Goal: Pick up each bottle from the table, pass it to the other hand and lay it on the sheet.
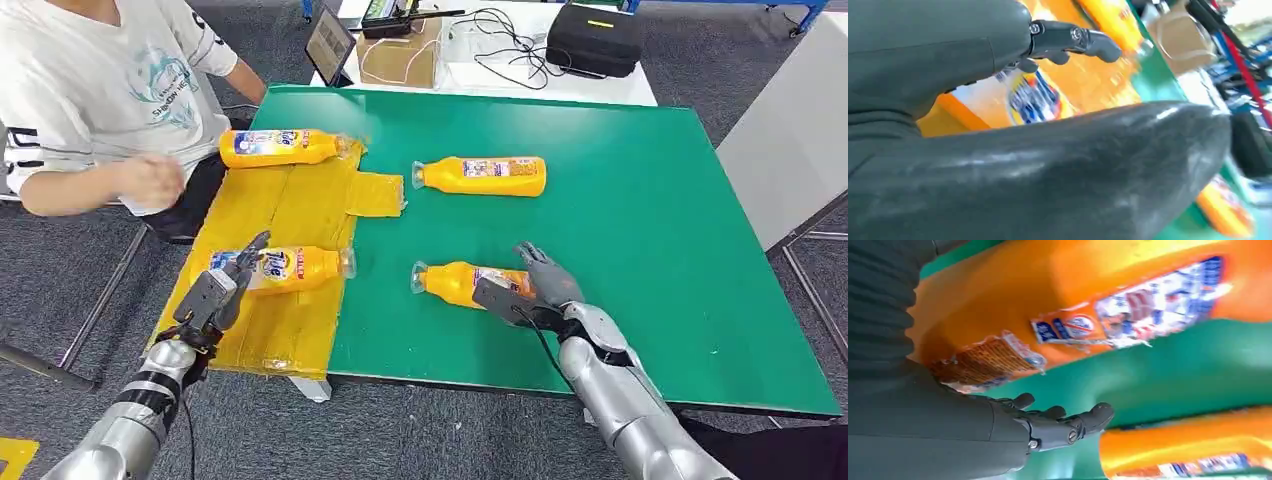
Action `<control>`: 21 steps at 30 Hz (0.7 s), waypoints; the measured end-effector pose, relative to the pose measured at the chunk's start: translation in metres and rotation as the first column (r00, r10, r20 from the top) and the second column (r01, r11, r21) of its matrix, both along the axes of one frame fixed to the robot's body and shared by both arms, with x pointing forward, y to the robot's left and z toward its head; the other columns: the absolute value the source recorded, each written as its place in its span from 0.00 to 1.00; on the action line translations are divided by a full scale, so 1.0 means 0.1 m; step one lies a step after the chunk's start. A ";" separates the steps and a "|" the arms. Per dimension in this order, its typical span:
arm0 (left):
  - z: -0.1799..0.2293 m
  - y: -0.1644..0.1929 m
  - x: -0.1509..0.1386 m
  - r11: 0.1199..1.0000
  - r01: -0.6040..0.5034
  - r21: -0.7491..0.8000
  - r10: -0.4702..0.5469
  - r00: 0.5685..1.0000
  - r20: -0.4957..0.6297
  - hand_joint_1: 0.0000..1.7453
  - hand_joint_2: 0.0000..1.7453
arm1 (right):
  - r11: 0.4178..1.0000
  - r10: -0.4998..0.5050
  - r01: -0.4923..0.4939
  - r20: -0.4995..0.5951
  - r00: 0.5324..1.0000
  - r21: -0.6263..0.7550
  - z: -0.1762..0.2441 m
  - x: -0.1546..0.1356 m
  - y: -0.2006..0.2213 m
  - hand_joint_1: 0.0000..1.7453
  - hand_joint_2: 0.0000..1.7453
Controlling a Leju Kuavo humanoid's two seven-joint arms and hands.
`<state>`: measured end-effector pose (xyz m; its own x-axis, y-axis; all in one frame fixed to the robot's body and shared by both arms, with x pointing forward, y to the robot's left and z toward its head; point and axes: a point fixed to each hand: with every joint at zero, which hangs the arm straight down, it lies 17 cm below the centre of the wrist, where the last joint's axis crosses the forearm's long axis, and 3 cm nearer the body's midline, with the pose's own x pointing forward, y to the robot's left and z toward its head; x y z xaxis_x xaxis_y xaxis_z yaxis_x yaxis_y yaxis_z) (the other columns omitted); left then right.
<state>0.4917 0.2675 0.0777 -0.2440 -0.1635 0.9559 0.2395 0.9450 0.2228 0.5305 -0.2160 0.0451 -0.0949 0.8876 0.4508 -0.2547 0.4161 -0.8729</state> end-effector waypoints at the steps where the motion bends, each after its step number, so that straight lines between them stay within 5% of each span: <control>1: 0.03 -0.06 0.00 0.999 0.012 -0.045 -0.012 1.000 -0.008 0.00 0.00 | 1.000 -0.003 0.003 -0.012 1.000 -0.019 -0.03 0.00 -0.05 0.00 1.00; 2: 0.04 -0.15 -0.01 0.996 0.025 -0.087 -0.026 1.000 -0.017 0.00 1.00 | 0.999 -0.008 0.007 -0.024 1.000 -0.035 -0.06 -0.01 -0.11 0.00 1.00; 6: 0.14 -0.40 -0.02 0.977 0.059 -0.207 -0.068 0.997 -0.039 0.00 1.00 | 0.995 -0.026 0.019 -0.075 0.997 -0.095 -0.19 -0.05 -0.32 0.03 1.00; 7: 0.15 -0.45 -0.02 0.974 0.066 -0.219 -0.076 0.996 -0.040 0.00 1.00 | 0.994 -0.029 0.020 -0.084 0.996 -0.107 -0.22 -0.07 -0.37 0.70 1.00; 8: 0.16 -0.49 -0.03 0.971 0.071 -0.226 -0.082 0.996 -0.041 0.00 1.00 | 0.993 -0.029 0.019 -0.092 0.995 -0.115 -0.24 -0.08 -0.41 0.98 1.00; 21: 0.26 -0.76 0.00 0.942 0.069 -0.328 -0.097 0.993 -0.071 0.00 1.00 | 0.996 0.013 -0.027 -0.167 0.986 -0.081 -0.36 -0.22 -0.59 1.00 1.00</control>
